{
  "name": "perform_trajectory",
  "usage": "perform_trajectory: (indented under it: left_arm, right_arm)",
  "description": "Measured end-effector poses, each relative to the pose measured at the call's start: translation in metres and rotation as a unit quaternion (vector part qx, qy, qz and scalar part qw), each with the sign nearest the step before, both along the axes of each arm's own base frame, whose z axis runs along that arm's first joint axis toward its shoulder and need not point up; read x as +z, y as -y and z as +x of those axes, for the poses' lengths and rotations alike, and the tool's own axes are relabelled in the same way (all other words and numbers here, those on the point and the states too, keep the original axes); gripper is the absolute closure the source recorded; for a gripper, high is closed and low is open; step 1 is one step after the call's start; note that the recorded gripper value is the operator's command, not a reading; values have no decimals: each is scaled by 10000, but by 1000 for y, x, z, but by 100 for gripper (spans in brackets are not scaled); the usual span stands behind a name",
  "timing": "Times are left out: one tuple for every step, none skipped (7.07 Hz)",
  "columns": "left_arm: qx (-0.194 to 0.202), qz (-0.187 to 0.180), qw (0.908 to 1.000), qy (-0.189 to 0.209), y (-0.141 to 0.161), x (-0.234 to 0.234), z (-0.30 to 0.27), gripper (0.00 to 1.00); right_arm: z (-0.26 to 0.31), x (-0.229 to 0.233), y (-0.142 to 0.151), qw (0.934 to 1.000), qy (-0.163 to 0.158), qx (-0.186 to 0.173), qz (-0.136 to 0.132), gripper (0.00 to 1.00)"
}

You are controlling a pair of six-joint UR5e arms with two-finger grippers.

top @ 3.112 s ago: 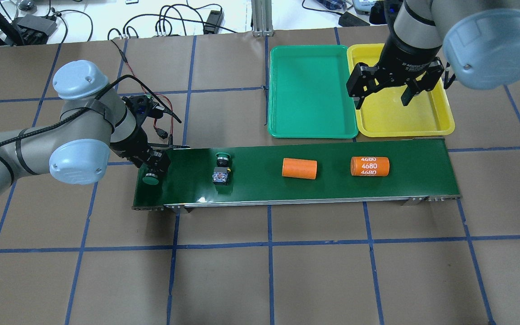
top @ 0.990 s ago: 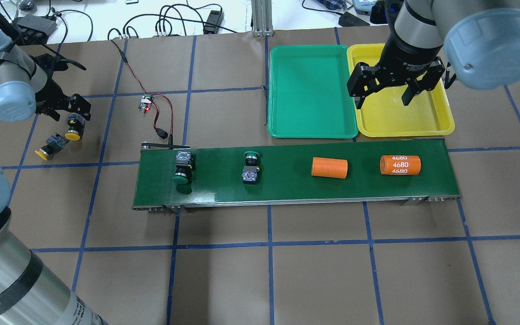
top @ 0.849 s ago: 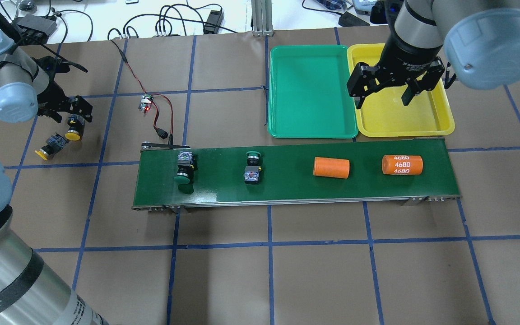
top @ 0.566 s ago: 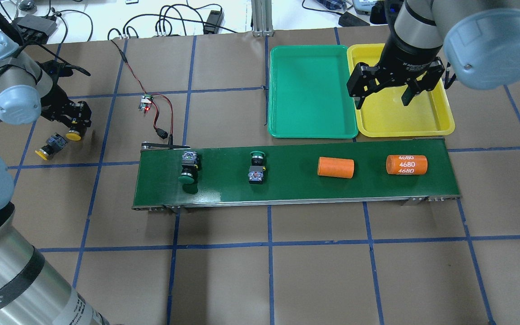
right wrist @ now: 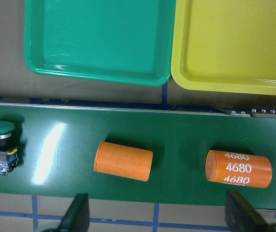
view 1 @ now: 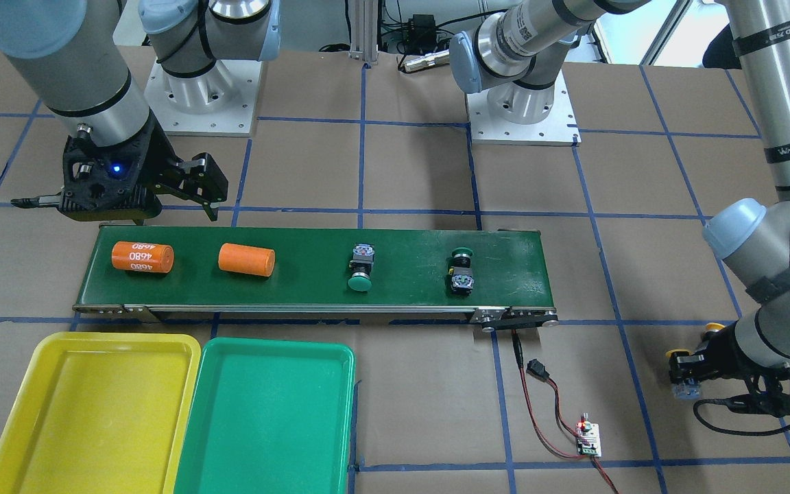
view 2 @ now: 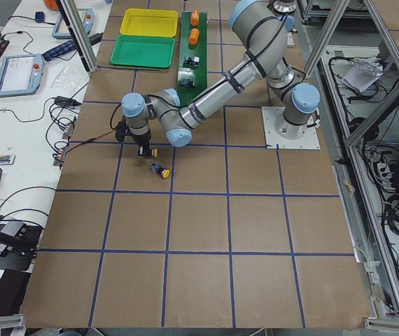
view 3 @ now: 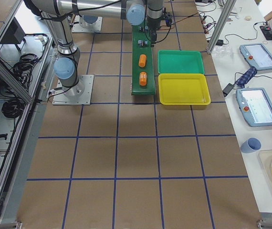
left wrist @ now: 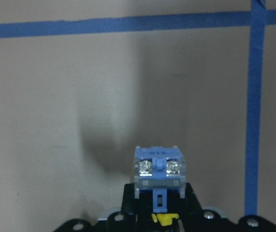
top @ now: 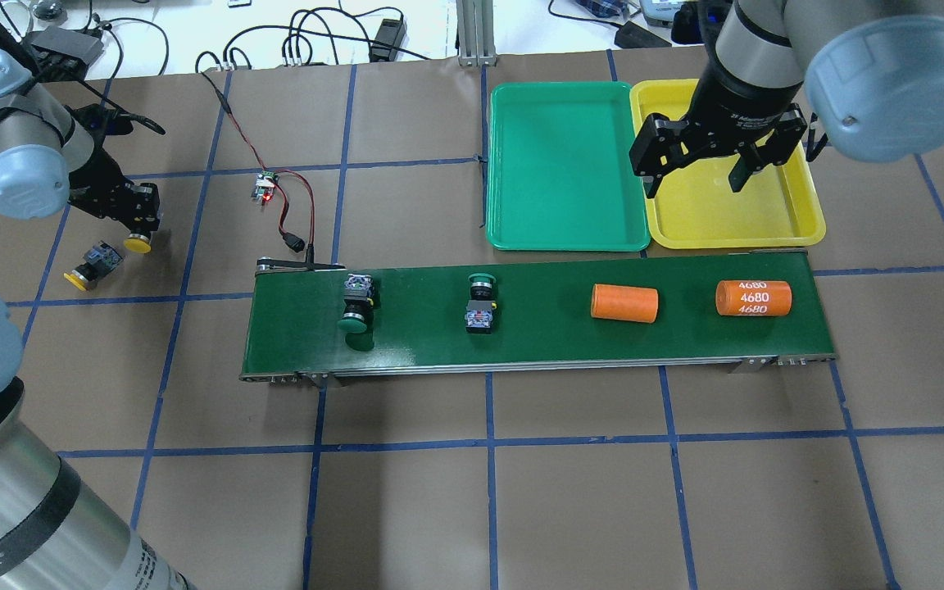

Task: Sort buttons by color to trays
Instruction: 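Lower the left gripper and grasp the yellow-capped switch, then carry the yellow-capped switch onto the conveyor belt and release it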

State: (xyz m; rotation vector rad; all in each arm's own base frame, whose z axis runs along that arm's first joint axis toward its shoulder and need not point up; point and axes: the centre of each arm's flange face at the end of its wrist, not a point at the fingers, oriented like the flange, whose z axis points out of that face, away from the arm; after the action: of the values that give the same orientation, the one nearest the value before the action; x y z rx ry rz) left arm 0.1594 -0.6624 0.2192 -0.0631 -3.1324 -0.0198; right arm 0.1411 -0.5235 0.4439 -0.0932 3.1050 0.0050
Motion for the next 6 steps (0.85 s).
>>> perform_trajectory:
  left_arm:
    - [-52,118,9999,-79,-11,29,-22,100]
    - [-153,166,9997,-116,-26,62,-60,100]
    - [-237,193,9994,-155,-47,82,-102,100]
    - [-236,259,9992,-198,-75,87,-138,100]
    - [-146,344,9991,-218,-107,85,-167,100]
    - [-16,385,9990,-220,-131,82,-185,100]
  right_arm:
    - [0,0,0,10000,1,0,0,0]
    - [0,0,0,10000,1,2,0,0]
    - [0,0,0,10000,1,3,2,0]
    - [0,-1,1,10000,1,-2,11,0]
    - [-1,-2,2,10000,1,-10,14,0]
    - [-2,-2,4,10000,-19,-16,14,0]
